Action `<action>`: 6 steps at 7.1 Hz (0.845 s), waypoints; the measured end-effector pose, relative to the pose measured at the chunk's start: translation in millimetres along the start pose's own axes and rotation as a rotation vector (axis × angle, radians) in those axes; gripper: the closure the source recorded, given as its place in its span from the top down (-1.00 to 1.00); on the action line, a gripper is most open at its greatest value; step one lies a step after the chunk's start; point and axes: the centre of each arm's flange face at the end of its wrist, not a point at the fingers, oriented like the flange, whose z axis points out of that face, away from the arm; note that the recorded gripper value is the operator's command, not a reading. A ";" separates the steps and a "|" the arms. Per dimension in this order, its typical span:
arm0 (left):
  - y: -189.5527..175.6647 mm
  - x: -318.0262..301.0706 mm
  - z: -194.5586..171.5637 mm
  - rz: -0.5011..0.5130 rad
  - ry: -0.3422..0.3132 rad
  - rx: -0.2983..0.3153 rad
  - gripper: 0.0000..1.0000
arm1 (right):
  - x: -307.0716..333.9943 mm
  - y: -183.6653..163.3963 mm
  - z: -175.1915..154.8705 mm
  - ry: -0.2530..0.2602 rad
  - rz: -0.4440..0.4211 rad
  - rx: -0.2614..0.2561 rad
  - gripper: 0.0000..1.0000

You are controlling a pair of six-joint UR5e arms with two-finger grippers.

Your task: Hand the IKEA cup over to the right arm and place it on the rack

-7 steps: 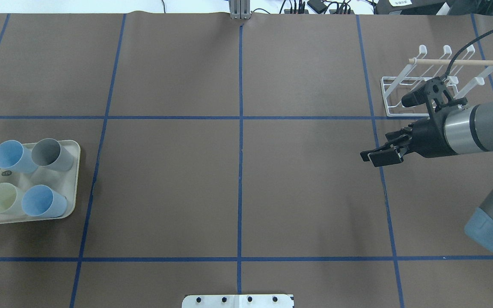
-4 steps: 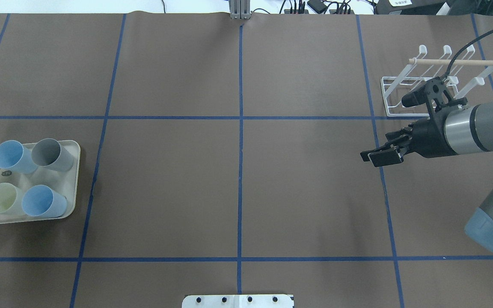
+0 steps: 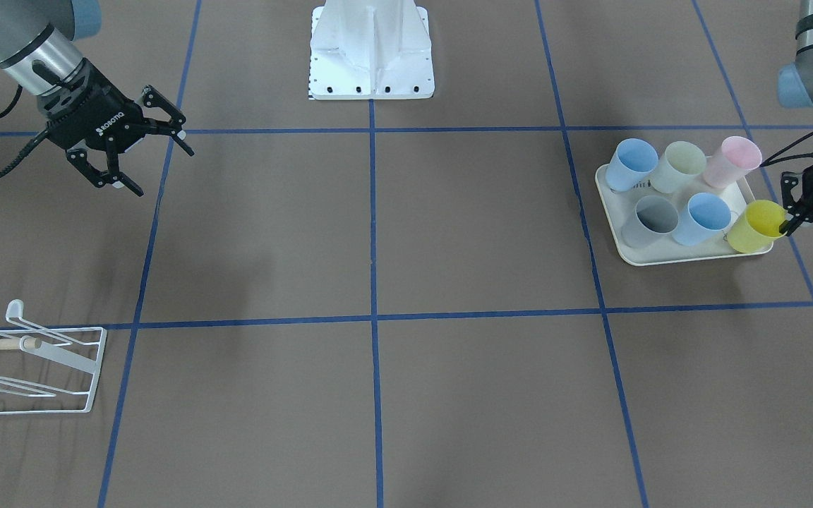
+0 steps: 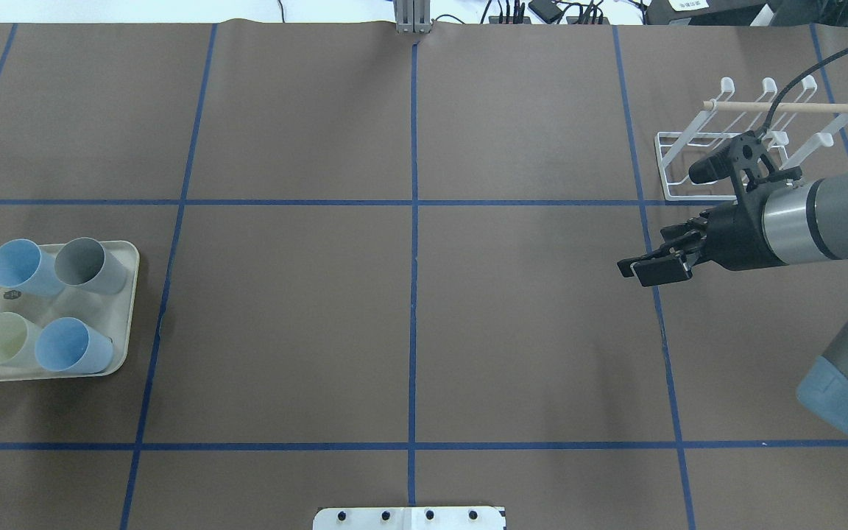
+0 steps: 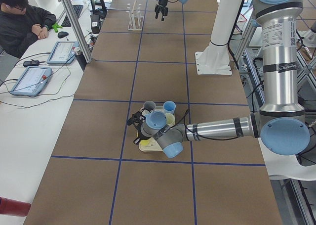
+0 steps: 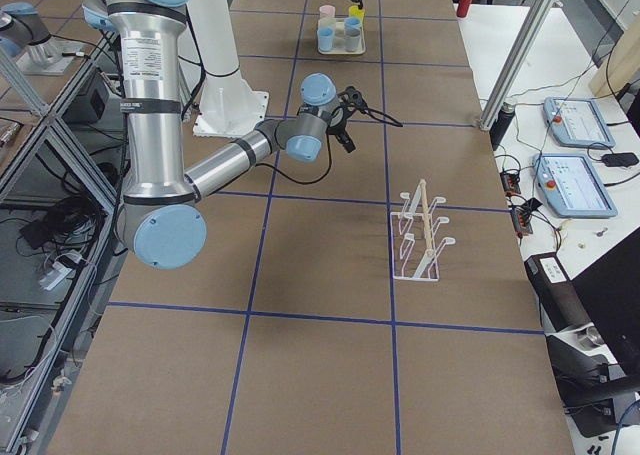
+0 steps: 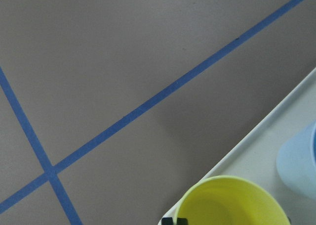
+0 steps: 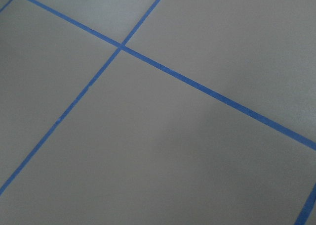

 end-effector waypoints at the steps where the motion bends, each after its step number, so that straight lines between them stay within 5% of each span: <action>1: -13.5 -12.7 -14.3 -0.014 -0.025 0.035 -1.00 | -8.4 -12.6 2.4 -0.016 -0.018 0.019 0.98; 4: -69.6 -19.1 -75.0 -0.065 -0.003 0.098 -1.00 | -49.0 -60.3 18.5 -0.070 -0.068 0.087 0.98; 6: -135.9 33.3 -140.7 -0.211 0.036 0.134 -1.00 | -76.2 -68.5 36.5 -0.056 -0.143 0.200 0.98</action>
